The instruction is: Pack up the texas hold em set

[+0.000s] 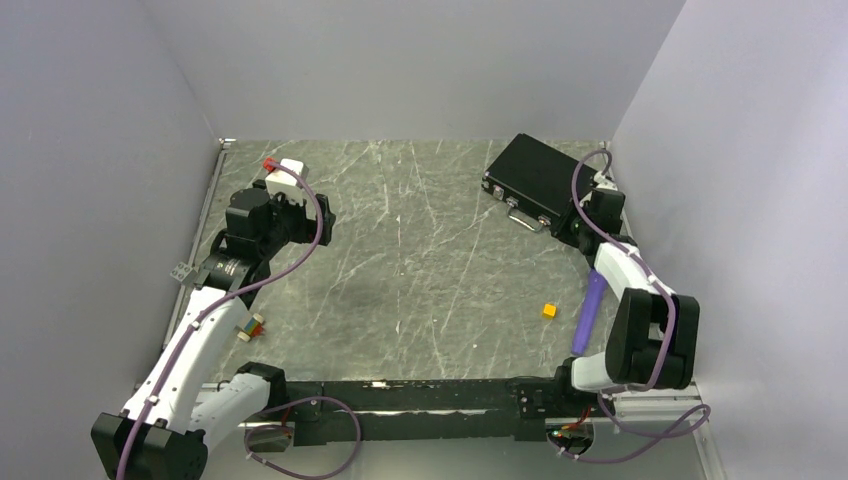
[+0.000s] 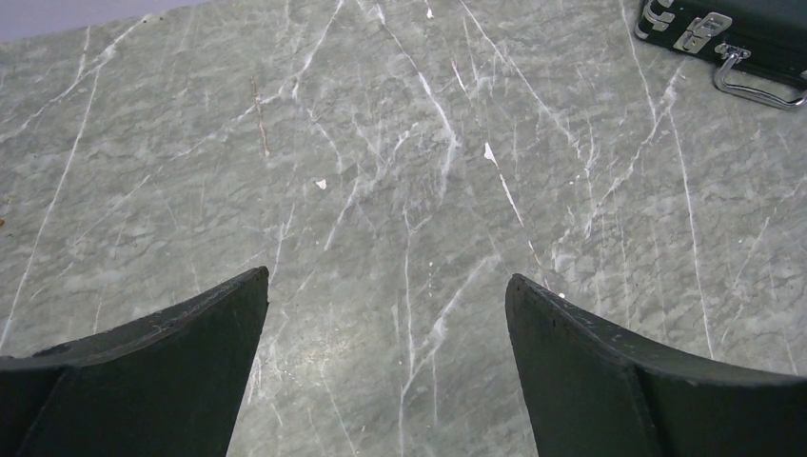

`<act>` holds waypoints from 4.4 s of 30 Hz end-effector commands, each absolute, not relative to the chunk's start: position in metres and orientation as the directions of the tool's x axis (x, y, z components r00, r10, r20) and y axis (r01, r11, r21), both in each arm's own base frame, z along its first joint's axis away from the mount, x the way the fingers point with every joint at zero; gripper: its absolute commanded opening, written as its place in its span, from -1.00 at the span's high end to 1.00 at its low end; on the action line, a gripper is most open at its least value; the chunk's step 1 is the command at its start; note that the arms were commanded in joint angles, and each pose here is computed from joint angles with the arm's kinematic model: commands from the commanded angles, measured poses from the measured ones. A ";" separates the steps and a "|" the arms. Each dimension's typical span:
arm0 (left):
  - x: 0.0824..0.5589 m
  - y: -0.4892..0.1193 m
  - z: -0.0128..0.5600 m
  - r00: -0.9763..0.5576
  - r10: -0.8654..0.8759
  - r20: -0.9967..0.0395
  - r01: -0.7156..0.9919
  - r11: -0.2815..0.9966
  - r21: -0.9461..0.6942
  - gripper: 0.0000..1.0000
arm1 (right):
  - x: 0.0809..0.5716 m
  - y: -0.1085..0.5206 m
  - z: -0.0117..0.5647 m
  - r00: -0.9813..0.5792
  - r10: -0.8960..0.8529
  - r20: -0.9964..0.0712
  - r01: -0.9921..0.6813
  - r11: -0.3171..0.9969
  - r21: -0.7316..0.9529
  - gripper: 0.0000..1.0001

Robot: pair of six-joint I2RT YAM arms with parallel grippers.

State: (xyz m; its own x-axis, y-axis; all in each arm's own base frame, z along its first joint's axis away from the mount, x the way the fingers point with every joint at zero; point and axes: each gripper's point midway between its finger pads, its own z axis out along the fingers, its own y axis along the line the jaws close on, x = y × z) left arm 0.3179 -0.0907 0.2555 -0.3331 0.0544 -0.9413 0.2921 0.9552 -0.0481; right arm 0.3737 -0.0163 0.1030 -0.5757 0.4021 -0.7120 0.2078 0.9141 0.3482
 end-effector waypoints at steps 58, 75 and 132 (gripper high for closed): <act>0.321 -0.092 0.263 -0.304 0.039 -0.952 0.293 0.955 -0.054 -0.97 | 0.398 -0.047 0.042 -0.645 0.414 -0.643 0.350 0.907 0.233 0.49; 0.321 -0.092 0.263 -0.304 0.039 -0.952 0.293 0.955 -0.055 -0.97 | 0.417 -0.052 0.044 -0.649 0.385 -0.656 0.347 0.917 0.195 0.59; 0.314 -0.081 0.279 -0.236 0.049 -0.970 0.259 0.966 -0.014 -0.97 | 0.555 0.071 0.083 -0.635 0.429 -0.642 0.036 0.847 0.530 0.48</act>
State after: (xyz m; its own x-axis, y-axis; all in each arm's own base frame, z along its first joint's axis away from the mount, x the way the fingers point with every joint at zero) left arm 0.3117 -0.0794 0.2667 -0.2797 0.0537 -0.9586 0.2501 0.9680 -0.0188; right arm 0.5582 0.0712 0.0914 -0.6356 0.4065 -0.6564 0.0118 0.8552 0.5182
